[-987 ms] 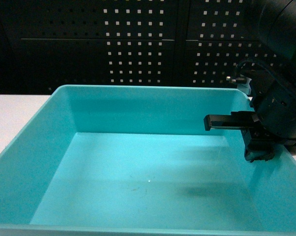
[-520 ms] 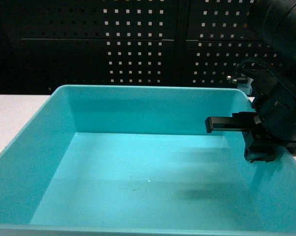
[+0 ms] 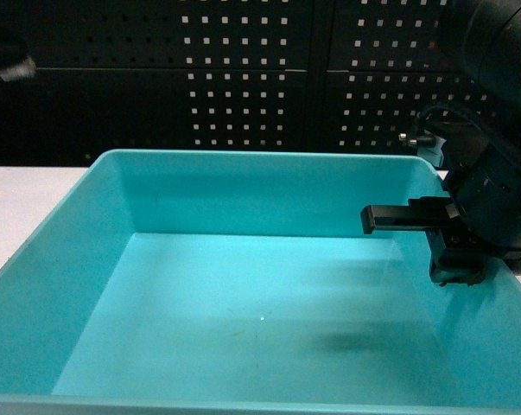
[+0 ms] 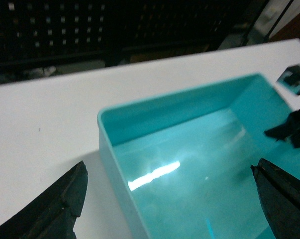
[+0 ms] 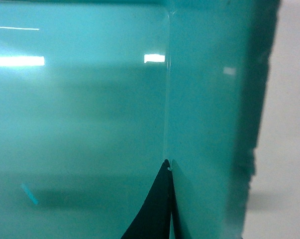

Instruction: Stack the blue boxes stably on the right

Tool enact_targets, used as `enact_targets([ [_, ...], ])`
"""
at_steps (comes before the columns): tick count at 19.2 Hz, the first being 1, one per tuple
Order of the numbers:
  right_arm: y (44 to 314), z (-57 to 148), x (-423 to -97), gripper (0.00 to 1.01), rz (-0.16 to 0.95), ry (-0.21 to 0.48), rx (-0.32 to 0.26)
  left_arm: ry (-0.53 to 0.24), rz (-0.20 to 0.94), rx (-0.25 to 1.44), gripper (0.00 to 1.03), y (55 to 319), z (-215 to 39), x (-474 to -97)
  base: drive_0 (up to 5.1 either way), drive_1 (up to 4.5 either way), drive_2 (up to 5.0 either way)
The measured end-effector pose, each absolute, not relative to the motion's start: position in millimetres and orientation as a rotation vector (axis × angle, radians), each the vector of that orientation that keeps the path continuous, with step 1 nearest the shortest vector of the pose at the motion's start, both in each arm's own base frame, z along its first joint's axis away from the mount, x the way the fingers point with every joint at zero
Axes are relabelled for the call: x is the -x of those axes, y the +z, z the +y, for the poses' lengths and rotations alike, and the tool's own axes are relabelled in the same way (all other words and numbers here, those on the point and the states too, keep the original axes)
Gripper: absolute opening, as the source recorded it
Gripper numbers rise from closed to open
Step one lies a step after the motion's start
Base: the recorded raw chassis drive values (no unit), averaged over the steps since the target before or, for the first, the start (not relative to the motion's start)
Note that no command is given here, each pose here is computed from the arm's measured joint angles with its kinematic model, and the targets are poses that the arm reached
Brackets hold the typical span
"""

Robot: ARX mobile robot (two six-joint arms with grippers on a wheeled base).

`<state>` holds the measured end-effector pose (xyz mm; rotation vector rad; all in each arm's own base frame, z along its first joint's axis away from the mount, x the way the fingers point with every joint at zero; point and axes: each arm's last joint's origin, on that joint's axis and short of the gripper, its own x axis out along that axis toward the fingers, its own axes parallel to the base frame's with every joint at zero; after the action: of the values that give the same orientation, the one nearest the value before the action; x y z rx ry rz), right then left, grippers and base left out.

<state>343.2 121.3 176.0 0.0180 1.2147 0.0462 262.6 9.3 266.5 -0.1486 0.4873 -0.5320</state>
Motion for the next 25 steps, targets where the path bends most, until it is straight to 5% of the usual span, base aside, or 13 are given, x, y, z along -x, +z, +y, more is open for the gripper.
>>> enact_targets([
  [4, 176.0, 121.3, -343.2, 0.02, 1.215, 0.046, -0.018, -0.491, 0.715, 0.034, 0.98, 228.2, -3.4, -278.9, 0.0, 0.0, 0.0],
  [10, 176.1, 121.3, -343.0, 0.02, 1.215, 0.046, -0.018, -0.524, 1.068, 0.088, 0.98, 214.1, -23.9, -308.7, 0.0, 0.0, 0.0],
  [18, 176.2, 121.3, -343.0, 0.02, 1.215, 0.047, -0.019, -0.409, 1.1, 0.065, 0.98, 212.2, -46.1, -329.4, 0.0, 0.0, 0.0],
  [25, 176.4, 121.3, -342.9, 0.02, 1.214, 0.048, -0.019, -0.384, 1.138, 0.055, 0.98, 199.8, -56.6, -328.3, 0.0, 0.0, 0.0],
])
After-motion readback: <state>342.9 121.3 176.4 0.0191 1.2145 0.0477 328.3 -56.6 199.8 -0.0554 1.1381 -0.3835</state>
